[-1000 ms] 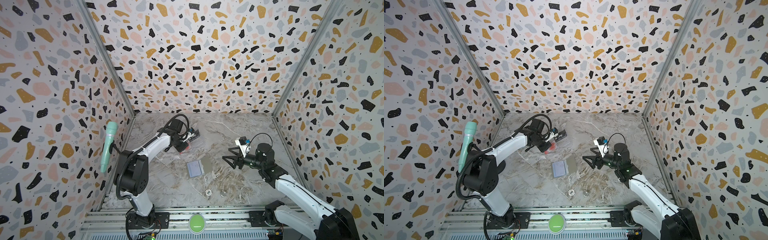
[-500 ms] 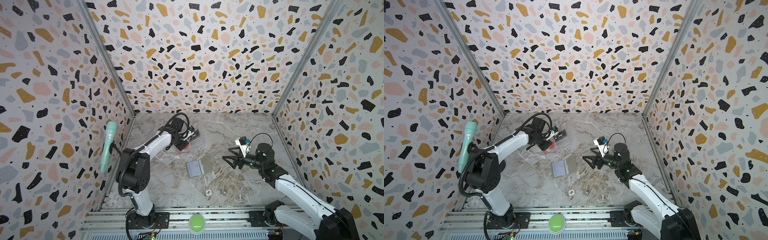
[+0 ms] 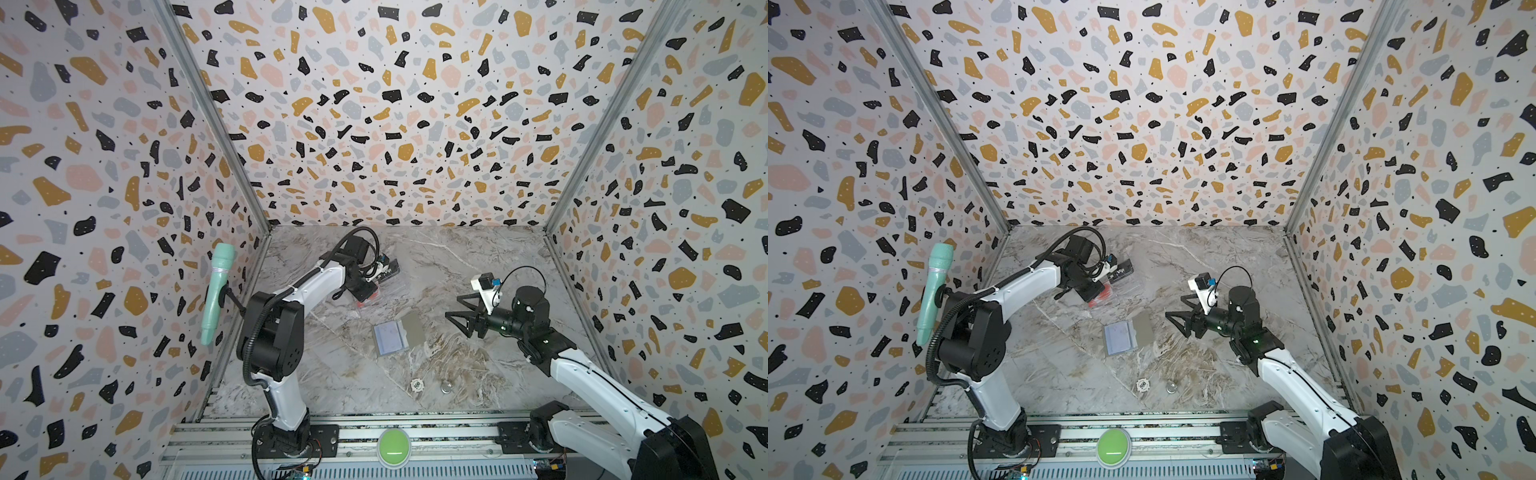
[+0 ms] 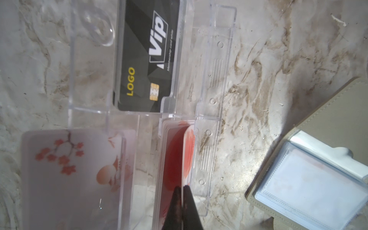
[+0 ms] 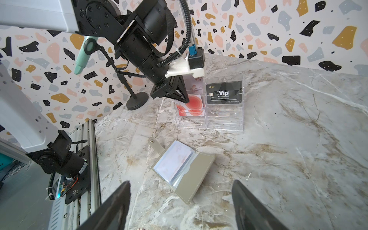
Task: Take the credit cards out of the card holder
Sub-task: Place the credit card in the storage box.
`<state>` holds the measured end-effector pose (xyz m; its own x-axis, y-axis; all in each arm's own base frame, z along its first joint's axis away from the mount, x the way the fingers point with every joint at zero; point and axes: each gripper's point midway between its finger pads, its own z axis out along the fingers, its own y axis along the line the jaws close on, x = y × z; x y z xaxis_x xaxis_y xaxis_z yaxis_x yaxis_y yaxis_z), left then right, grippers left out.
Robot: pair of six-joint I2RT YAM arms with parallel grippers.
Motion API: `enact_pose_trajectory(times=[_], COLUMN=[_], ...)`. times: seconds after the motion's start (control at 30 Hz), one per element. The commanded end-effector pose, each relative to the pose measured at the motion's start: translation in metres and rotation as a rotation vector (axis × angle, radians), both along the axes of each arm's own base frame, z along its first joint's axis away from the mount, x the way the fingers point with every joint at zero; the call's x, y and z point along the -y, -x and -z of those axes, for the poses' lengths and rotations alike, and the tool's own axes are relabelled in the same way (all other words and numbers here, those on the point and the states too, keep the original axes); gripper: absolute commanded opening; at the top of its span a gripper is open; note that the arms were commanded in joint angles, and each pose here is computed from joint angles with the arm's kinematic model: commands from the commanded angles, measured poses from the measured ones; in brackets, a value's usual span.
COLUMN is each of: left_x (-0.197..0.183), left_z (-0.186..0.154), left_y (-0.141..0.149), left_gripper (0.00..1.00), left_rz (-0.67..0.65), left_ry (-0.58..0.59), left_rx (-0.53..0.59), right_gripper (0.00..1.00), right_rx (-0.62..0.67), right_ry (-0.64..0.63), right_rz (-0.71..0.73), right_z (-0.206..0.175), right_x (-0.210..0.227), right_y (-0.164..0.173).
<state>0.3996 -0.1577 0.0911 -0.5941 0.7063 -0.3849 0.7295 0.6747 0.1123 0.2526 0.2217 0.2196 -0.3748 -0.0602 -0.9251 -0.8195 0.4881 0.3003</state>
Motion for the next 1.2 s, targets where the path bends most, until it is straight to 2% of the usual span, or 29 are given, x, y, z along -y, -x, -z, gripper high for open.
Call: enact_pose_trajectory(times=[0.0,0.27,0.47,0.77,1.17], left_x=[-0.011,-0.012,-0.012,-0.011,-0.008], left_z=[-0.005,-0.004,-0.005,-0.015,-0.027], left_y=[-0.008,-0.008,-0.009,-0.012,-0.013], left_gripper=[0.0,0.0,0.08,0.13,0.14], left_rz=[-0.029,-0.031,-0.042,-0.055,-0.059], left_ry=[-0.044,-0.05,-0.045,-0.033,-0.002], left_rx=[0.022,0.023,0.025,0.055,0.074], right_gripper=[0.8,0.8,0.8,0.8,0.8], right_rx=[0.026,0.024,0.021,0.018,0.018], right_ry=[-0.019,-0.018,-0.018,-0.019,-0.016], right_rz=[-0.008,-0.007,-0.004,-0.003,0.0], right_z=[-0.008,-0.007,-0.006,-0.006,-0.005], right_x=[0.0,0.0,0.001,0.001,0.001], right_y=[0.002,0.001,0.0,0.0,0.0])
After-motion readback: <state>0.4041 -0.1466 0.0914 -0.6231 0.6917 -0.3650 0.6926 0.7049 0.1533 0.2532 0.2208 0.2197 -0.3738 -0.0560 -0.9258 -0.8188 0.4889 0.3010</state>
